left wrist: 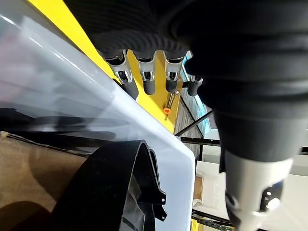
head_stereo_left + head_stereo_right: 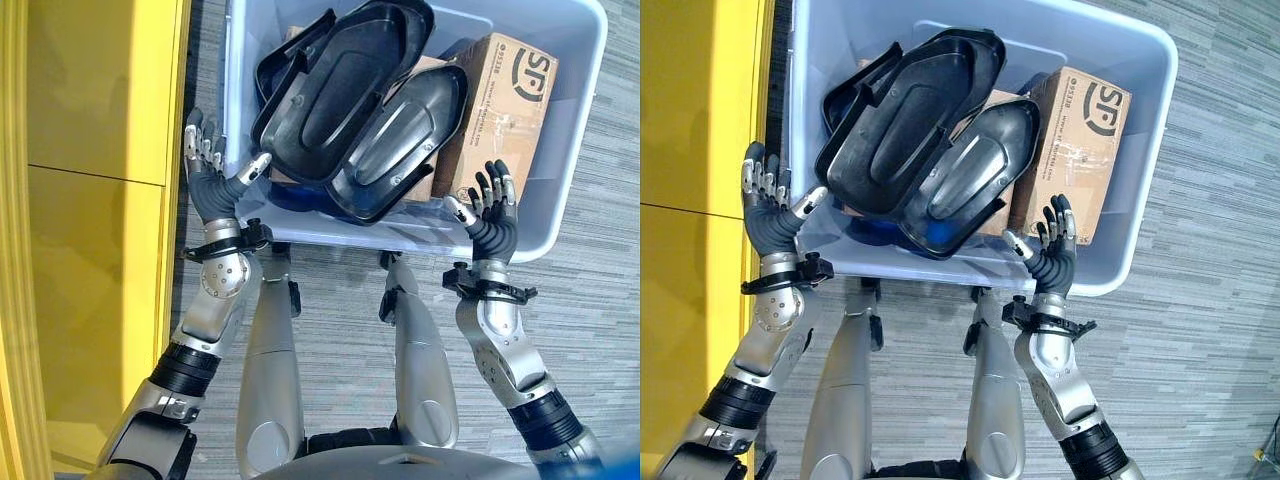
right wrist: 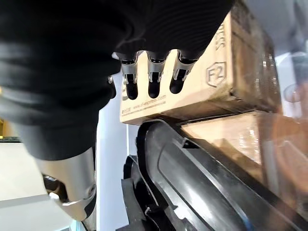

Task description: Move parts from the plastic box to the shelf.

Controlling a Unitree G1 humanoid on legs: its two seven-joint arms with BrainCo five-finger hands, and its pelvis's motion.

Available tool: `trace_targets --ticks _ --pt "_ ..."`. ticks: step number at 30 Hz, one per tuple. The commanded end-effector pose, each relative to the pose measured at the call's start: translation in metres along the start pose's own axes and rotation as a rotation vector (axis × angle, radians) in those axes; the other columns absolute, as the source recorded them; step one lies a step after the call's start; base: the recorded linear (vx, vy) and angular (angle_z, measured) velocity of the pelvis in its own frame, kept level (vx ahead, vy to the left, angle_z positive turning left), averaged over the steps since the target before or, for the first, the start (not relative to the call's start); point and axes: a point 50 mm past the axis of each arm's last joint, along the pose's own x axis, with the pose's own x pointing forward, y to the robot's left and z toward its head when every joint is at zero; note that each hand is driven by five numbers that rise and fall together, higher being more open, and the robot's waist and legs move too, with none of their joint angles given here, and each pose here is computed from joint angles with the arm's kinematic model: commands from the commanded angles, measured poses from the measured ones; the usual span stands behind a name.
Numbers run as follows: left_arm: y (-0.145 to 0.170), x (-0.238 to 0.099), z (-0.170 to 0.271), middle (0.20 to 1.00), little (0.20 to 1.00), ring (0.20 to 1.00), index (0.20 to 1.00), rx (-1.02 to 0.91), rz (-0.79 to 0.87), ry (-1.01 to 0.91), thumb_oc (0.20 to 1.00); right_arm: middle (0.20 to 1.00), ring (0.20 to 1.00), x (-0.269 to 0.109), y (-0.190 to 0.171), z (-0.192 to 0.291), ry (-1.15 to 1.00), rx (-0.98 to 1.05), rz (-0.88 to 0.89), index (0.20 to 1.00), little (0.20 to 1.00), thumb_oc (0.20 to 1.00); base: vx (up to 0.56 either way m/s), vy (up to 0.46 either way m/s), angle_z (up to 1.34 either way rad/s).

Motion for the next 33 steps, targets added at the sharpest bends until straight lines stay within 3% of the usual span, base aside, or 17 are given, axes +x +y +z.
trace_targets --ticks 1,5,15,33 --pt "-0.016 -0.007 -0.013 1.000 1.000 1.000 1.000 -0.020 -0.076 0.093 1.000 1.000 1.000 0.000 -0.005 0.015 -0.025 0.125 0.043 1.000 1.000 1.000 0.00 0.000 0.00" --pt "-0.019 -0.011 -0.015 1.000 1.000 1.000 1.000 -0.028 -0.100 0.115 1.000 1.000 1.000 0.000 0.002 0.010 0.049 0.220 0.081 1.000 1.000 1.000 0.00 0.000 0.00" --pt "-0.021 -0.011 -0.015 1.000 1.000 1.000 1.000 -0.047 -0.100 0.125 1.000 1.000 1.000 0.007 0.012 0.018 0.033 0.229 0.154 1.000 1.000 1.000 0.00 0.000 -0.01" --pt "-0.031 -0.013 -0.019 1.000 1.000 1.000 1.000 -0.084 -0.115 0.169 1.000 1.000 1.000 0.018 0.023 -0.010 0.188 0.337 0.070 1.000 1.000 1.000 0.01 0.001 0.00"
